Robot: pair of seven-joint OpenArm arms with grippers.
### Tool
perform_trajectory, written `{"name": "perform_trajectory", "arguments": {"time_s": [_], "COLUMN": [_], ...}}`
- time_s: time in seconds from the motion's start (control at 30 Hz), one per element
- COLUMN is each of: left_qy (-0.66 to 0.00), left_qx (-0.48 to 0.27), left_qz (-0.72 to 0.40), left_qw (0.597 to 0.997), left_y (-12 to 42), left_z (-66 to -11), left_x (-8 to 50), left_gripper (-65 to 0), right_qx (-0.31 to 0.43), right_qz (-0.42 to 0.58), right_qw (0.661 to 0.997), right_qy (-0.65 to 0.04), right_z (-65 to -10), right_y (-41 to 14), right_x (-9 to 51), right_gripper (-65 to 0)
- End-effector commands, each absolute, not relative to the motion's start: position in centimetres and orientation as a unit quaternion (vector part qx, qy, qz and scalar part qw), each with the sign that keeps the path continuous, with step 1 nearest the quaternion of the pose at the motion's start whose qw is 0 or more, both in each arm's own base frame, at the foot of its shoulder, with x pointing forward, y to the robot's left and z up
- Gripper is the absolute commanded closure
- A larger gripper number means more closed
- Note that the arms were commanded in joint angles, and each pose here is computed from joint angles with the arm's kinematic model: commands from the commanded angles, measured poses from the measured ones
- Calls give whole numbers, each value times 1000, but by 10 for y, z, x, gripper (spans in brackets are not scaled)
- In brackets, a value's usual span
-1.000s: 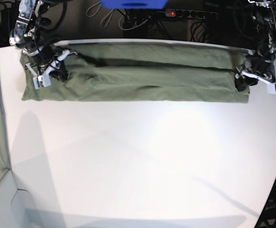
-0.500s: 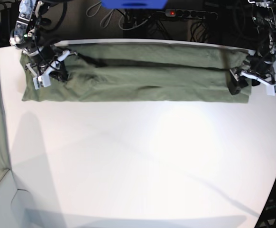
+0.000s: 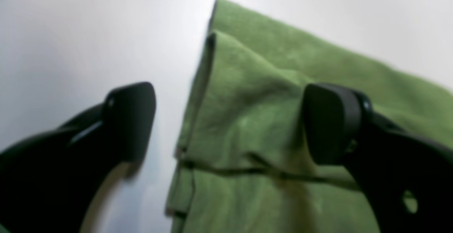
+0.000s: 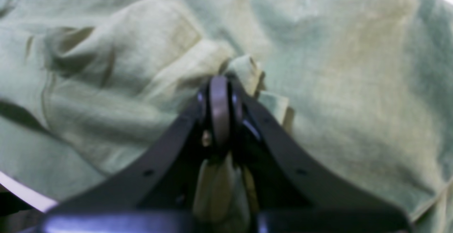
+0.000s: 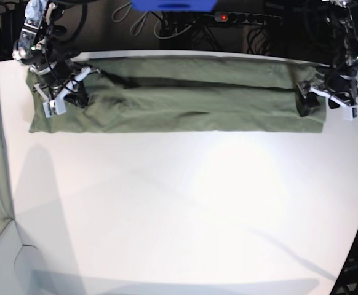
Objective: Layout the t-shirt on the table in an organized manner, then fold the t-shirt properly
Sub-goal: 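Regrasp the strip end with the left gripper and pull it inward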
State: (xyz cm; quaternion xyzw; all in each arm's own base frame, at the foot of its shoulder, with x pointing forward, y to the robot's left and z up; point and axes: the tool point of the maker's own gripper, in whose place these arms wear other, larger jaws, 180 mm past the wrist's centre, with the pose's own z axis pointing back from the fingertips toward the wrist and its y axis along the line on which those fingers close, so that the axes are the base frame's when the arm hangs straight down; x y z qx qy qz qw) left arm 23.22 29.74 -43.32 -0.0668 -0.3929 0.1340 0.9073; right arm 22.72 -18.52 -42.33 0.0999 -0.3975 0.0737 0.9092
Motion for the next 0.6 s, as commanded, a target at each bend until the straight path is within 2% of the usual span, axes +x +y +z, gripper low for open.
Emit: {"name": "perform_trajectory", "arguments": {"time_s": [0.0,0.23,0.53,0.57], "left_qy": [-310,-282,-272,-272], "left_qx": [-56,-28,-31,-31], "left_qz": [133,86,56,56], "left_qw": [940,955,960,960], "left_y": [289,275,259,259], "left_z": [-464,-479,-485,-485], "left_x": [201,192,196,196], "left_gripper": [-650,-650,-650,-611], "right_qx": [92,91,91,91], "right_qz": [78,80,80,80], "right_qw": [912,909,909,909], "right_qy": [-393,-399,-399,-399], "right_z": [-423,-419,-419,-419], "right_y": [-188,-188,-188,-188], "right_x": [226,234,234,234], "right_gripper": [0,0,0,0]}}
